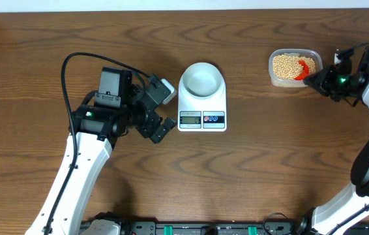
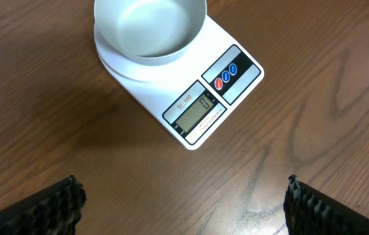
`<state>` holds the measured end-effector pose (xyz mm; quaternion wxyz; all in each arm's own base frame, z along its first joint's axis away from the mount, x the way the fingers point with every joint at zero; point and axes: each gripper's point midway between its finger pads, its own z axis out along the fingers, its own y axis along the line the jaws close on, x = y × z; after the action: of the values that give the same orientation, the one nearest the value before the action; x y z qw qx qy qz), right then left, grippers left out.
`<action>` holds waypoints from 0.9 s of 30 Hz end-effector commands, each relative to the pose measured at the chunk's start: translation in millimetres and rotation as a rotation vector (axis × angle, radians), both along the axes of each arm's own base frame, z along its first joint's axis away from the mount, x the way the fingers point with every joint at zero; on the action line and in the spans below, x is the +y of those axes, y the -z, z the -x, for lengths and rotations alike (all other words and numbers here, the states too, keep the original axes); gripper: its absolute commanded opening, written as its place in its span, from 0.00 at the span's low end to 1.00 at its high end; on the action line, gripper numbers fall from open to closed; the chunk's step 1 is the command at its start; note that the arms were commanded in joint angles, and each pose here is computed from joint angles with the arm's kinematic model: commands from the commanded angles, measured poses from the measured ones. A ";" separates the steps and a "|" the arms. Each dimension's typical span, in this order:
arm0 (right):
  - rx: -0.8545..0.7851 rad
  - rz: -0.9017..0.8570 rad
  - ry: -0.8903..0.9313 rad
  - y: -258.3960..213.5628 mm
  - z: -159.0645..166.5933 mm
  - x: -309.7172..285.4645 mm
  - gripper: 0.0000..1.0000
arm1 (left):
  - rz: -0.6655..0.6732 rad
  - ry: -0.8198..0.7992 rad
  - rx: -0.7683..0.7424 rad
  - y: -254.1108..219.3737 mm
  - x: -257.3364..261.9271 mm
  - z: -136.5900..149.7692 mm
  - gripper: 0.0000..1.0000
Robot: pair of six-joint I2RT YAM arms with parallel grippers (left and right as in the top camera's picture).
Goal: Scoop item into bowl and weigh 50g on scale
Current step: 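Drag and tilt the red scoop through the beans to fill it, then lift the filled red scoop up out of the bean tub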
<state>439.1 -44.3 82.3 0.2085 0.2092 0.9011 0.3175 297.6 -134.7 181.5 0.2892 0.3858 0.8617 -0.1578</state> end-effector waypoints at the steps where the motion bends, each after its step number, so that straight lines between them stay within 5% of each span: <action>1: 0.019 -0.034 0.035 6.0 -2.7 -4.4 0.01 | 0.005 0.014 -0.022 -6.9 -1.0 -4.2 1.00; 27: -0.087 -0.180 -0.019 -8.9 3.0 -18.1 0.01 | 0.005 0.014 -0.022 -6.9 -1.0 -4.2 1.00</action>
<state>436.6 -61.7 90.8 0.2205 0.2179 0.8688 0.3861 297.6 -134.7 181.5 0.2892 0.3858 0.8617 -0.1578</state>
